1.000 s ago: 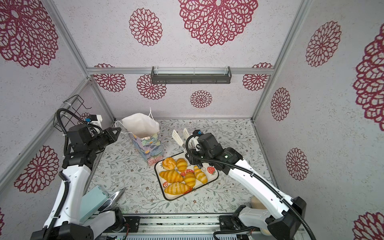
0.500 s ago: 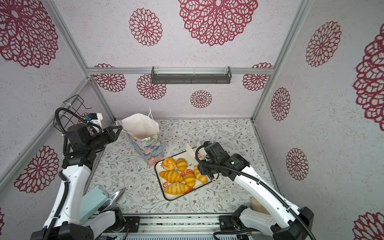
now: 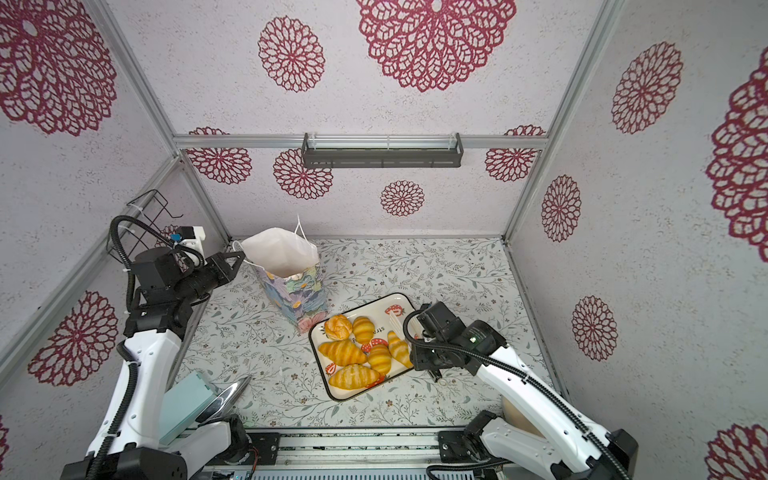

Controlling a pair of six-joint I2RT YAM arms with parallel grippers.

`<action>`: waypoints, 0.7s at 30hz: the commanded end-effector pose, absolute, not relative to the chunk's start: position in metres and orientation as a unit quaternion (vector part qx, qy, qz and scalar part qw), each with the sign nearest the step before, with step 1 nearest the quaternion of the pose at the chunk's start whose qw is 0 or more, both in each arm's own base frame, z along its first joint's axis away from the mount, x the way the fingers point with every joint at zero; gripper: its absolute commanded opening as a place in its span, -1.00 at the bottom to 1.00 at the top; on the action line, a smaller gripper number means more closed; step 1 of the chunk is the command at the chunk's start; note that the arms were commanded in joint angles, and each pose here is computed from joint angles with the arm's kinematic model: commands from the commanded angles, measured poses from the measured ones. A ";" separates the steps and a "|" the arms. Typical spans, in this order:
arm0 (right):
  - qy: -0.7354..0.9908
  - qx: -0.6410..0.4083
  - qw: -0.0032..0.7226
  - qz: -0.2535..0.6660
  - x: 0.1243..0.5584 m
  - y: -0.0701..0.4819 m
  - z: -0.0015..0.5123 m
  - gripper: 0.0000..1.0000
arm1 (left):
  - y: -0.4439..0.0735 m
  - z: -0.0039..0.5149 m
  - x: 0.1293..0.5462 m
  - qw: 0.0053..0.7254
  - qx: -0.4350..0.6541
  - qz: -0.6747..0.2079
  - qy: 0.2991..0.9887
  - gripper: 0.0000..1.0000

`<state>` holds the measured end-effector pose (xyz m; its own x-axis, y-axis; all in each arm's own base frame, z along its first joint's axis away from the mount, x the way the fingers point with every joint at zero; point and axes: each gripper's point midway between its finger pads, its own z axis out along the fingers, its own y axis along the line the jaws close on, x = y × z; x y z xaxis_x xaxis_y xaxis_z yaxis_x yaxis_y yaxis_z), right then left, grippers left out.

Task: Place the fake bread into the paper bag
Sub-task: 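Raise the tongs out of the bag and move them over the tray, then lower the tongs onto the yellow striped bread at the tray's near edge and clamp it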

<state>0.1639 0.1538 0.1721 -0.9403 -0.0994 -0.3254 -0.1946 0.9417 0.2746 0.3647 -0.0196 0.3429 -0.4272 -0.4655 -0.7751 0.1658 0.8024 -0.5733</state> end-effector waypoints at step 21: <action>0.982 -0.044 0.090 0.161 0.135 0.146 0.132 0.01 | -0.003 0.349 0.375 0.537 -0.119 -0.308 0.776 -1.00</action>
<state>0.1329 0.1426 0.1231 -0.9826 -0.0839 -0.1660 -0.1273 0.9540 0.2713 0.3725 -0.0059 0.3347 -0.4315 -0.5067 -0.7464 0.1157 0.7894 -0.6029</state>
